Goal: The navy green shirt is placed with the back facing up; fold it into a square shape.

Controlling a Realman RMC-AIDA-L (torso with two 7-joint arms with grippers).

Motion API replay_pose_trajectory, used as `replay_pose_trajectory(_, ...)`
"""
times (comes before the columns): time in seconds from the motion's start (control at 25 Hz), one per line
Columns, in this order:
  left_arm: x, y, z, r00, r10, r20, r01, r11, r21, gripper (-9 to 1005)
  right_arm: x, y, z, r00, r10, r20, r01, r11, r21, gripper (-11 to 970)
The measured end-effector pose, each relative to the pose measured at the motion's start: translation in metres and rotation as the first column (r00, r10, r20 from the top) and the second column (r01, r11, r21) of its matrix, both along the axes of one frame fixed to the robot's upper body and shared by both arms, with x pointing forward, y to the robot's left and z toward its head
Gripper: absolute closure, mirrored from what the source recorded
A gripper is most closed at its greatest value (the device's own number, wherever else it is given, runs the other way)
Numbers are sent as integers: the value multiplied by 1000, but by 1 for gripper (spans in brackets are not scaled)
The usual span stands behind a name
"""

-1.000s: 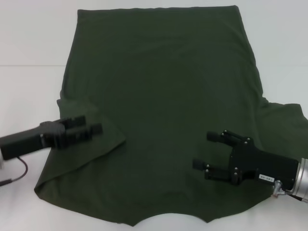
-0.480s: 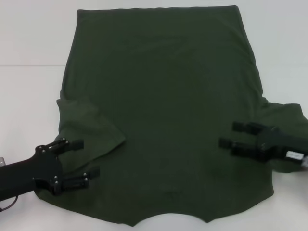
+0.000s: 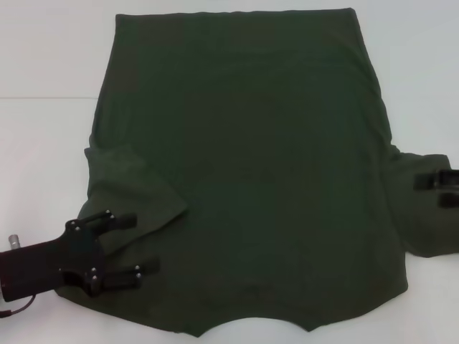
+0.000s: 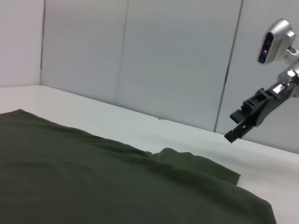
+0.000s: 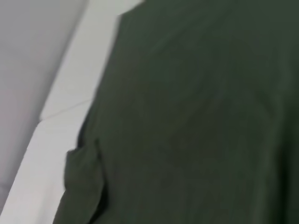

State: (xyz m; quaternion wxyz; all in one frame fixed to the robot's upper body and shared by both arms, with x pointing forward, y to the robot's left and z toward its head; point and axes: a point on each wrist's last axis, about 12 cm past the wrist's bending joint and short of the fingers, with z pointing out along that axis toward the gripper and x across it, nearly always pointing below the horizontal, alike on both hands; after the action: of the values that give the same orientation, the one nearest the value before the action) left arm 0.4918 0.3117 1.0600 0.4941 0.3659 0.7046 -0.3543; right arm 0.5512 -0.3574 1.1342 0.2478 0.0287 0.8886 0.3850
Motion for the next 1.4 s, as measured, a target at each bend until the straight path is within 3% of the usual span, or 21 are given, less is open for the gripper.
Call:
replay_pose_trajectory(0.28,2,-3,1,1000,-26,2,26,1000,11,87,-2,-29,4,982,-154,-112,142,984,-107,43)
replay_pose_trajectory(0.64,1,-3,2,999,-42,4,42,999,11,89,2,-44,-13,942,-279,-185,238,947,-214,43)
replay_pose_trajectory(0.92,3,-12,1,997,-83,-7,83,996,15,89,20,-34,-14,943,-270,-196,215,941,-260,43)
replay_pose_trajectory(1.4,2,-12,0,996,-79,-29,80,997,5,92,32,-22,-28,946,-252,-202,183,934,-307,44)
